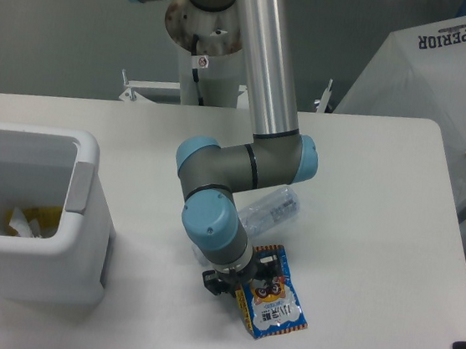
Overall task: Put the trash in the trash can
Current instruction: 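Close the gripper on the snack bag's edge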
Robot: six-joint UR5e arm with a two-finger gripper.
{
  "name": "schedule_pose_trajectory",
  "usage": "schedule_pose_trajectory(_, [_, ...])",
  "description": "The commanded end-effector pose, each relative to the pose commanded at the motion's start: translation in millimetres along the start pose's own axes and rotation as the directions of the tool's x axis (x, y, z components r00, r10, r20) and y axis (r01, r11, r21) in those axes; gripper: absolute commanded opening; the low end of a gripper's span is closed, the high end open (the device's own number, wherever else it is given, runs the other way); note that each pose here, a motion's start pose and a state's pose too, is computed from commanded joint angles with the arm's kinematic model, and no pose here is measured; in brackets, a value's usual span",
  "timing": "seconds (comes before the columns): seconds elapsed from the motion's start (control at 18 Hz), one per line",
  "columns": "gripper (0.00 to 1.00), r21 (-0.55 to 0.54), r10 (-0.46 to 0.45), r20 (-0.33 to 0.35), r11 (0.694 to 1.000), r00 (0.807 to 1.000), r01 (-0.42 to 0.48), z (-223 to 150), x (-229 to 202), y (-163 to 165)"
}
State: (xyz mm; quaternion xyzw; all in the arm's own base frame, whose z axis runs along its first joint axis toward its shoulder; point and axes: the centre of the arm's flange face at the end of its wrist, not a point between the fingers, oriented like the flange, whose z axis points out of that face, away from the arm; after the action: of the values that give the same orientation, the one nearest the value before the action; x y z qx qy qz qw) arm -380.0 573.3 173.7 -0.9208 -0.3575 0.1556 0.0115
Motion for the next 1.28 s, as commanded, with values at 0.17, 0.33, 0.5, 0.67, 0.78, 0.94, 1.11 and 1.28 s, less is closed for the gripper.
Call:
schedule_pose_trajectory(0.17, [0.71, -0.001, 0.000, 0.000, 1.000, 1.000, 0.000, 0.5, 0.2, 0.6])
schedule_pose_trajectory(0.33, [0.67, -0.003, 0.002, 0.000, 1.000, 1.000, -0.002, 1.2, 1.4, 0.8])
schedule_pose_trajectory(0.5, [0.49, -0.003, -0.001, 0.000, 1.000, 1.000, 0.001, 1.2, 1.5, 0.8])
schedule_pose_trajectory(0.67, [0.27, 0.001, -0.002, -0.006, 1.000, 1.000, 0.002, -0.3, 1.6, 0.1])
schedule_pose_trajectory(0.78, [0.18, 0.001, -0.002, -0.011, 1.000, 1.000, 0.002, -0.3, 2.1, 0.1])
schedule_pose_trajectory(0.94, [0.07, 0.005, -0.001, -0.014, 1.000, 1.000, 0.001, -2.5, 1.7, -0.3])
schedule_pose_trajectory(1.11, [0.01, 0.010, -0.007, -0.019, 1.000, 1.000, 0.008, -5.9, -4.1, -1.6])
schedule_pose_trajectory(1.28, [0.00, 0.018, -0.015, -0.033, 1.000, 0.999, 0.016, -8.9, -7.8, -4.6])
